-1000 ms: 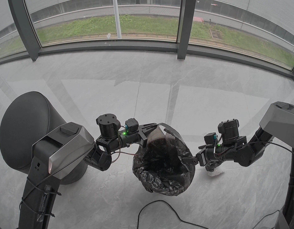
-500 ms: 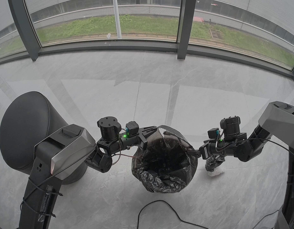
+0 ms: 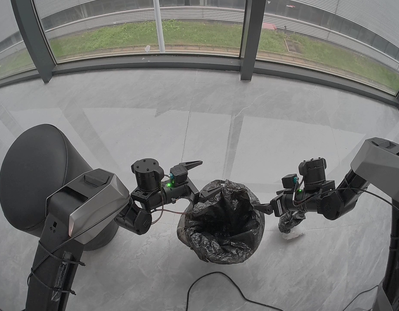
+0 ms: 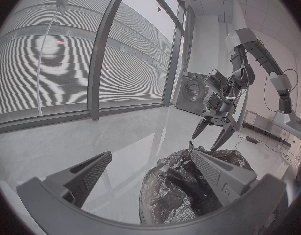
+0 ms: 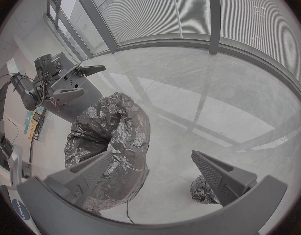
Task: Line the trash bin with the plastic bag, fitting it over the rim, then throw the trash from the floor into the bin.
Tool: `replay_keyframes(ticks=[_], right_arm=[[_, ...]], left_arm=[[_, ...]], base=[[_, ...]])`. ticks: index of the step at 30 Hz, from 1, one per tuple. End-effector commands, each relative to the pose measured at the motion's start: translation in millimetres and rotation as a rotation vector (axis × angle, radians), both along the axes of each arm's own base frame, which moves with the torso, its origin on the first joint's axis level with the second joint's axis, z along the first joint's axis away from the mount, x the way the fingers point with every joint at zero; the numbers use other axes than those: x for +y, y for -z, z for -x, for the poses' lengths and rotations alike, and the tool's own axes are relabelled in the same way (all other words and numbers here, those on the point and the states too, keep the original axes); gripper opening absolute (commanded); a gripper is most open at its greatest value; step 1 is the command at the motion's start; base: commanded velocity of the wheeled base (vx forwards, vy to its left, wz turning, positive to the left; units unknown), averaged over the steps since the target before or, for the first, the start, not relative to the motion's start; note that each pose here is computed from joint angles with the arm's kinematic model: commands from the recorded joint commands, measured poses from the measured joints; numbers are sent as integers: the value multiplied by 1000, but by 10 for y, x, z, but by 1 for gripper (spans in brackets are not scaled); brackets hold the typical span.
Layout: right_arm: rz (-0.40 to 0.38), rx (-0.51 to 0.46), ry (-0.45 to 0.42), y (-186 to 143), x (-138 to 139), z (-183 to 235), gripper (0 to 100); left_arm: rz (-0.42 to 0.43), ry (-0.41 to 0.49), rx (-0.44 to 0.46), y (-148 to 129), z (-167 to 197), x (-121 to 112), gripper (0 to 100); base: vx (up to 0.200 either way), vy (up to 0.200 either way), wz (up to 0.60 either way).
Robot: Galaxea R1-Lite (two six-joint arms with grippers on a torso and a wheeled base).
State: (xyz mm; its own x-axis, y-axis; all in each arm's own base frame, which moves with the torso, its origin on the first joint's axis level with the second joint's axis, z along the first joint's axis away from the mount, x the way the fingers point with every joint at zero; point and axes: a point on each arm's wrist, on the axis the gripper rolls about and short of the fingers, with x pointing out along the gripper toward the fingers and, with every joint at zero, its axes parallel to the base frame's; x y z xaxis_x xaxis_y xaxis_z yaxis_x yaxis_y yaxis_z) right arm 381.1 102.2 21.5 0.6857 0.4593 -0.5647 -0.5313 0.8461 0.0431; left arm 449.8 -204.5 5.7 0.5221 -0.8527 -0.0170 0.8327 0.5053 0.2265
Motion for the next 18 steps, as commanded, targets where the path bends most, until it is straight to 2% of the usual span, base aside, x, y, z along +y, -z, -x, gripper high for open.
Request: replay_keyframes(ticks=[1,4,12,15,18], right_arm=[[0,2,2,10,-8,-5,100],[-1,3,8,7,-26,-7,100],[5,24,53,84,-204,-41,100],[2,11,56,40,-215,-49,100],[-11,-39,33,-193,-137,21,100]], left_arm=[[0,0,-1,5,0,-1,100],[1,0,-2,-3,0,-1,100],[23,-10,-25,-285,88,-1,100],[20,-10,-12,-332,158,30,100],[20,-36,46,-398,325,100,100]], base=[[0,0,0],[0,0,0],[0,0,0],[0,0,0],[0,0,0]])
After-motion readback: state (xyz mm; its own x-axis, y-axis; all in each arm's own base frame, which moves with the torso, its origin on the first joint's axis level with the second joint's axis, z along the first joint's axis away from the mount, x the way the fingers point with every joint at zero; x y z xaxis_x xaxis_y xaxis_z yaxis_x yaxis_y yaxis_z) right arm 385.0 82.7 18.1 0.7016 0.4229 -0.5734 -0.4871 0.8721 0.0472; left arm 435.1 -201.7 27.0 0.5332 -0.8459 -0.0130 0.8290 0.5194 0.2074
